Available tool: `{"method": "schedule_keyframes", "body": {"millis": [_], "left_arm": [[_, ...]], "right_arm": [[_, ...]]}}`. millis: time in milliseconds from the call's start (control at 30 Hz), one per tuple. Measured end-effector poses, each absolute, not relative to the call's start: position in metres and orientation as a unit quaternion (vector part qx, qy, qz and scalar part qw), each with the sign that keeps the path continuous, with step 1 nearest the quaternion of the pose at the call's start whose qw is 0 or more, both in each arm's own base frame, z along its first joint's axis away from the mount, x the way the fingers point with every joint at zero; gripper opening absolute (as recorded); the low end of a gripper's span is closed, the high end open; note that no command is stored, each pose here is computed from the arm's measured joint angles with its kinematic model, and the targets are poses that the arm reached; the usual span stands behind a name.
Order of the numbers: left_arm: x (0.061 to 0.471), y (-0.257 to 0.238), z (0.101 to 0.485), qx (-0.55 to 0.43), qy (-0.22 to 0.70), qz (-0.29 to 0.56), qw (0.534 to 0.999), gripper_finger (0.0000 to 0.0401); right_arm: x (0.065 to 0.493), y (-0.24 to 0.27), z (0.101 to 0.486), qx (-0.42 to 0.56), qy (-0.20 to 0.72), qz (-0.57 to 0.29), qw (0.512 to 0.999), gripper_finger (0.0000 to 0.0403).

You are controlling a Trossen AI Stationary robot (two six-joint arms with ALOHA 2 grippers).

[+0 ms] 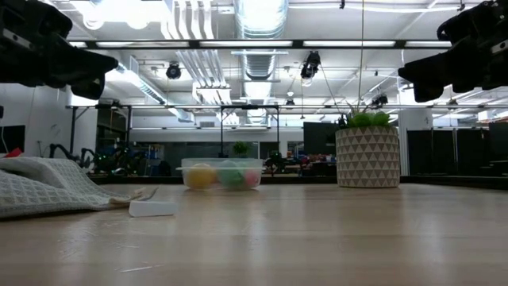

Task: Pick and placing Produce into tupperware
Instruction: Return to Home Position

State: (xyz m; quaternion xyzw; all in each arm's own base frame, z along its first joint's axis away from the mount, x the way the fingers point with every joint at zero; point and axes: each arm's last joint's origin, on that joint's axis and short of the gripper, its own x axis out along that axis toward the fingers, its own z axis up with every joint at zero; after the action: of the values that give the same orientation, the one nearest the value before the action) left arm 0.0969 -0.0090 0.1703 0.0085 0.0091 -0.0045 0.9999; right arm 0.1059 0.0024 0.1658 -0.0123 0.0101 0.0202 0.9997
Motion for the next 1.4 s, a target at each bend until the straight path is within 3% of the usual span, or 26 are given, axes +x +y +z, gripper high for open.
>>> {"method": "schedule_keyframes", "body": {"millis": [1400], "left_arm": [[0.0988, -0.0093, 0.168, 0.007, 0.024, -0.005, 1.0, 0.0]], "right_arm": [[0.1059, 0.0025, 0.1659, 0.013, 0.011, 0.021, 1.0, 0.0063]]}}
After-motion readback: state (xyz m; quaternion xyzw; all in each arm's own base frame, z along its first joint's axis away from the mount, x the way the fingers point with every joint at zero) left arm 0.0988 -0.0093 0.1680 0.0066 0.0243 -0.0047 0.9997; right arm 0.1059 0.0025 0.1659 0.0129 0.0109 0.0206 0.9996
